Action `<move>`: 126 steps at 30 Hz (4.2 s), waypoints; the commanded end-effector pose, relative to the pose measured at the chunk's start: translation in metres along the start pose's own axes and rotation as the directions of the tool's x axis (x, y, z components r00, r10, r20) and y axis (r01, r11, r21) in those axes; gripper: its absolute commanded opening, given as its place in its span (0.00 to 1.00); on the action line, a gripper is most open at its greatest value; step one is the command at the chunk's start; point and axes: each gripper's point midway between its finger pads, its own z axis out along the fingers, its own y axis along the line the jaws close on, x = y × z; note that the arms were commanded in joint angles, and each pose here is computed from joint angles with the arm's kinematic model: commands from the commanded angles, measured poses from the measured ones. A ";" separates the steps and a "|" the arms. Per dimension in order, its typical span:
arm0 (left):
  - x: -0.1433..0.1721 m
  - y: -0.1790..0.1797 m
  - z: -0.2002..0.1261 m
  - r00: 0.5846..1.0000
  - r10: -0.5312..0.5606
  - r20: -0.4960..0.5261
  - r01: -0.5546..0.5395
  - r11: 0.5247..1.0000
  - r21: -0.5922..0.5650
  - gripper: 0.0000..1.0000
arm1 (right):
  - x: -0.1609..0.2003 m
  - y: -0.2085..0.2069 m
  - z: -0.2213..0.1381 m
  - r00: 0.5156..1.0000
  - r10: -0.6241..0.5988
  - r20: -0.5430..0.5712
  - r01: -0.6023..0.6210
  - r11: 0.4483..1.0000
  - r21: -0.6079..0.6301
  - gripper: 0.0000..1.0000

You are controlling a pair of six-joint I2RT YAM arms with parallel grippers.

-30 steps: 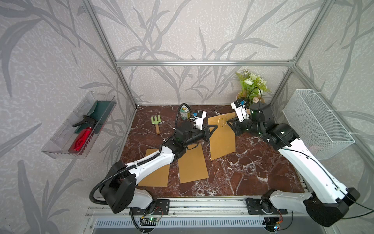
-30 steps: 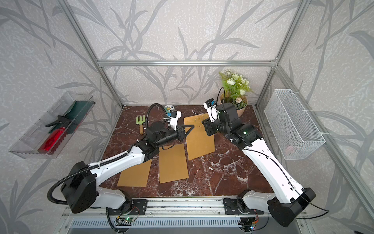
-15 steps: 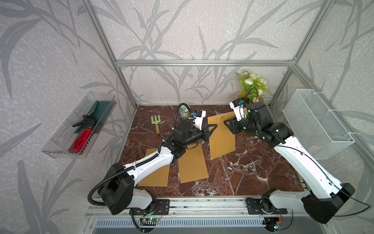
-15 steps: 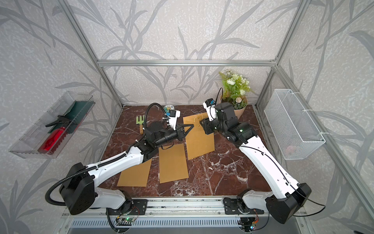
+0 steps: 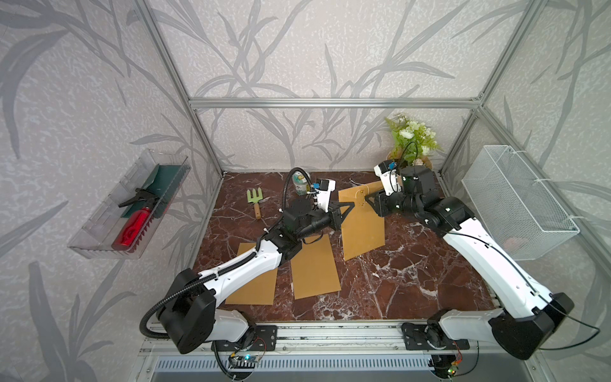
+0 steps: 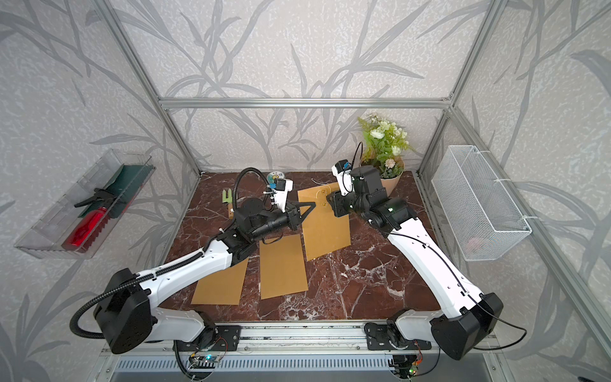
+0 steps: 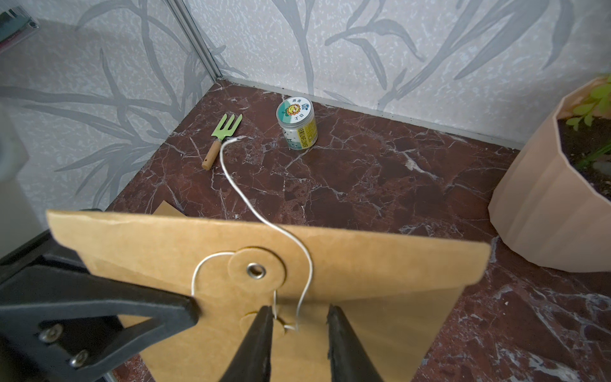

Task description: Open the file bag

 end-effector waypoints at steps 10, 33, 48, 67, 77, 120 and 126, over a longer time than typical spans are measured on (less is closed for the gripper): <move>-0.019 -0.016 -0.005 0.998 0.031 0.052 -0.032 0.999 0.033 0.00 | -0.013 0.012 0.000 0.999 0.005 0.046 -0.002 0.998 -0.069 0.10; -0.019 -0.013 0.000 0.998 0.017 0.059 -0.019 0.999 0.032 0.00 | -0.027 0.034 -0.015 0.996 0.025 0.088 -0.009 0.984 -0.180 0.01; -0.024 -0.013 0.002 0.997 0.021 0.071 -0.023 0.999 0.028 0.00 | -0.028 0.058 -0.009 0.997 0.007 0.078 0.013 0.967 -0.255 0.00; -0.059 -0.009 -0.010 0.984 0.071 0.163 -0.066 0.997 -0.040 0.00 | 0.008 0.057 -0.004 0.999 0.027 0.037 -0.017 0.969 -0.247 0.00; -0.064 -0.006 -0.017 0.981 0.086 0.174 -0.077 0.995 -0.059 0.00 | 0.019 0.044 0.000 0.999 0.031 0.022 -0.026 0.982 -0.187 0.00; -0.052 0.000 -0.027 0.986 0.079 0.147 -0.071 0.996 -0.060 0.00 | 0.009 -0.021 -0.012 0.998 0.053 0.043 -0.053 0.999 -0.011 0.00; -0.045 0.003 -0.025 0.989 0.055 0.137 -0.049 0.998 -0.051 0.00 | 0.001 -0.026 -0.015 0.998 0.049 0.050 -0.049 0.999 -0.001 0.00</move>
